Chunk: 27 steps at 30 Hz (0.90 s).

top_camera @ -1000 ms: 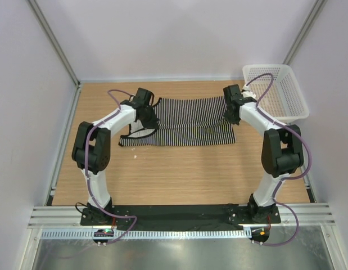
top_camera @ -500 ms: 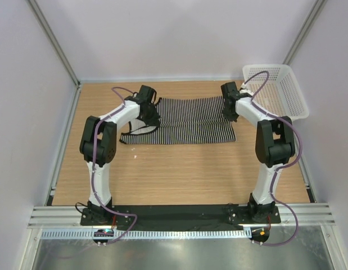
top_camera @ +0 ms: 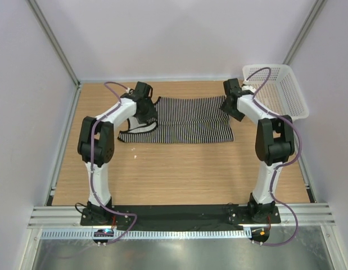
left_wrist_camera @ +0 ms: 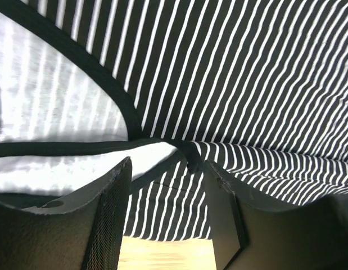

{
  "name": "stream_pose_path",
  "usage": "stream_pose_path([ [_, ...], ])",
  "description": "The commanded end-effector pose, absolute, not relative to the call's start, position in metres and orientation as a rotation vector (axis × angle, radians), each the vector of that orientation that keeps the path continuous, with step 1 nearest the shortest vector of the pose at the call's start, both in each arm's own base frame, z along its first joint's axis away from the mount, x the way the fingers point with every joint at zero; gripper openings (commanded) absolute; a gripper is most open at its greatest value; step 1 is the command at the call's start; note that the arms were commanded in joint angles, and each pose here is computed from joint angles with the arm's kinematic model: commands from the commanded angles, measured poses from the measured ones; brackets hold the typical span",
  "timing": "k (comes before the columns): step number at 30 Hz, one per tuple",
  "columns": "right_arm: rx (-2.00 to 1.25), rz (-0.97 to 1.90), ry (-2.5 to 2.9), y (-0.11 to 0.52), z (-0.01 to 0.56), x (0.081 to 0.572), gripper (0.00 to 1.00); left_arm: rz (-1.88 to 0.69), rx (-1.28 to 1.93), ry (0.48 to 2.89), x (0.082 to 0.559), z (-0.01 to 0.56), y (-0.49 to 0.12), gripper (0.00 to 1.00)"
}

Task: Fold and stack the tank tops
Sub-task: Fold the tank top

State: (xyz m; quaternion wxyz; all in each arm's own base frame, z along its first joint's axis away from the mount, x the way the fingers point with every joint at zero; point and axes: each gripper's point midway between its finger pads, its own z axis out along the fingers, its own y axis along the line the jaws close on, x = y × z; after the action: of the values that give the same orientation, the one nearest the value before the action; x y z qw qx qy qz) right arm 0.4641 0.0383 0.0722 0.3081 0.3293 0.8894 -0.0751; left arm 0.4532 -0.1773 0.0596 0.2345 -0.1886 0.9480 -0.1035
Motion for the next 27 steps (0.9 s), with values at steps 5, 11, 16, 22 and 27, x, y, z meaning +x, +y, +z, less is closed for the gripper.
stream_pose_path([
  [5, 0.743, -0.034, 2.237, 0.044, 0.129, 0.454, 0.62, -0.294, -0.439, 2.454, 0.45, 0.127, -0.171, 0.54],
  [11, 0.638, 0.198, 2.266, 0.073, 0.121, 0.426, 0.41, -0.416, -0.337, 2.472, 0.416, 0.124, -0.201, 0.31],
  [16, 0.648, 0.164, 2.296, 0.069, 0.105, 0.42, 0.14, -0.497, -0.307, 2.509, 0.414, 0.109, -0.218, 0.13],
  [22, 0.675, 0.108, 2.318, 0.067, 0.095, 0.447, 0.01, -0.543, -0.306, 2.54, 0.434, 0.092, -0.236, 0.06],
  [27, 0.71, 0.081, 2.345, 0.065, 0.079, 0.47, 0.01, -0.54, -0.321, 2.588, 0.453, 0.069, -0.243, 0.02],
])
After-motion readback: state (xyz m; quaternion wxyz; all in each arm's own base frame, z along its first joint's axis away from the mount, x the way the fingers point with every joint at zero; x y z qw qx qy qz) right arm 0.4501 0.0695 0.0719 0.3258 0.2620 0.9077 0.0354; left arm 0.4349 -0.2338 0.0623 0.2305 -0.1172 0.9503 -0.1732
